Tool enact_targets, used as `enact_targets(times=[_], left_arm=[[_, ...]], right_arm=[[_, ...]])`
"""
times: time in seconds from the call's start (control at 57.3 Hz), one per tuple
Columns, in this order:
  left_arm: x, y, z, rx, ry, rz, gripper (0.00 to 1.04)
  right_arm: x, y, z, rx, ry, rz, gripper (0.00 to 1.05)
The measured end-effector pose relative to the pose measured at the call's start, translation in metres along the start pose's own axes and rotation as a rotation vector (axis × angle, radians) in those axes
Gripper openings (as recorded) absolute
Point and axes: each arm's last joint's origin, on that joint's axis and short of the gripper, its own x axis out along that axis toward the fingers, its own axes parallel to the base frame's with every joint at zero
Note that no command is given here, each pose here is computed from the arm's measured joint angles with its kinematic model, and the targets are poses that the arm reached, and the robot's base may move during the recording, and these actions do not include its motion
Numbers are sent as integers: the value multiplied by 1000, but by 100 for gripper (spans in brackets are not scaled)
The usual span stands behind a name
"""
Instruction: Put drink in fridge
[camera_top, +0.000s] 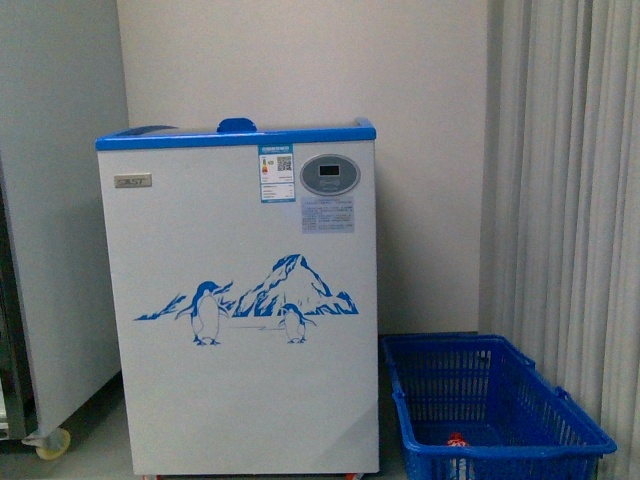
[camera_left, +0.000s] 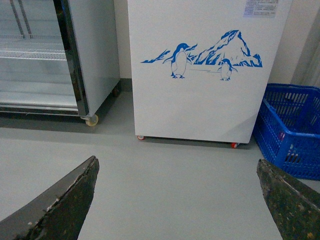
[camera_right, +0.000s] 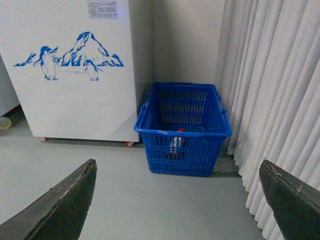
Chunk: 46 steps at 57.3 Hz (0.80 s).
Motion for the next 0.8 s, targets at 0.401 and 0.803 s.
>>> enact_targets(times=[0.401, 0.803], left_arm=[[0, 0, 0, 0, 0, 0, 97], [0, 0, 0, 0, 0, 0, 97]], right_arm=[[0, 0, 0, 0, 0, 0, 97], [0, 0, 0, 0, 0, 0, 97]])
